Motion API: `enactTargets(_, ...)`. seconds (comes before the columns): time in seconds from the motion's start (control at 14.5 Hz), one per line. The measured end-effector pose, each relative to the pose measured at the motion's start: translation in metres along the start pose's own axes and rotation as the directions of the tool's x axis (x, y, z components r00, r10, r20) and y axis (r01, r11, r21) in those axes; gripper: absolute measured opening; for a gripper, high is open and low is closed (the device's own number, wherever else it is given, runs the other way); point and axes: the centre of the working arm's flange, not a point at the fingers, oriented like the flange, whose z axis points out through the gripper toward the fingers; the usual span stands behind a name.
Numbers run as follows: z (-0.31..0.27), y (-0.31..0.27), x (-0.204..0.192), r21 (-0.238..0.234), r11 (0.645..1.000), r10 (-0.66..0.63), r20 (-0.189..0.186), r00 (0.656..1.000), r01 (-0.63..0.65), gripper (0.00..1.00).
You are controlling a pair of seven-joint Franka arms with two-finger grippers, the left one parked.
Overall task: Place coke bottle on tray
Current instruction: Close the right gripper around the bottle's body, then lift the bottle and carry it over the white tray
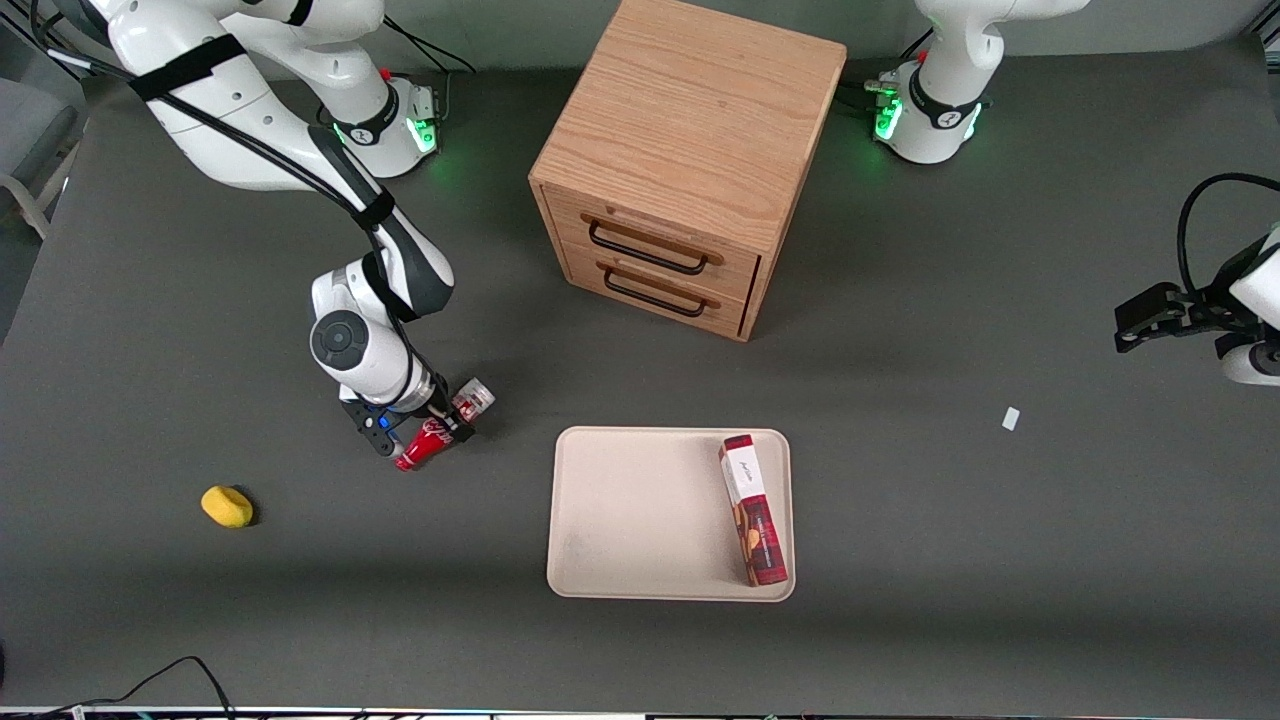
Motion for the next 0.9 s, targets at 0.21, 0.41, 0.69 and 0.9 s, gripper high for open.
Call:
enactTargets(0.21, 0.000, -0.001, 0.000, 0.003, 1.000, -0.004, -0.004, 1.000, 0.004, 0.54)
enactTargets(0.41, -0.005, -0.003, 0.004, 0.020, 1.000, -0.008, -0.017, 1.000, 0.008, 0.54)
enactTargets(0.69, -0.054, -0.030, 0.013, -0.005, 0.998, -0.069, -0.029, 0.997, 0.069, 0.54)
enactTargets(0.9, -0.129, -0.070, 0.011, -0.025, 0.985, -0.169, -0.027, 0.985, 0.169, 0.54)
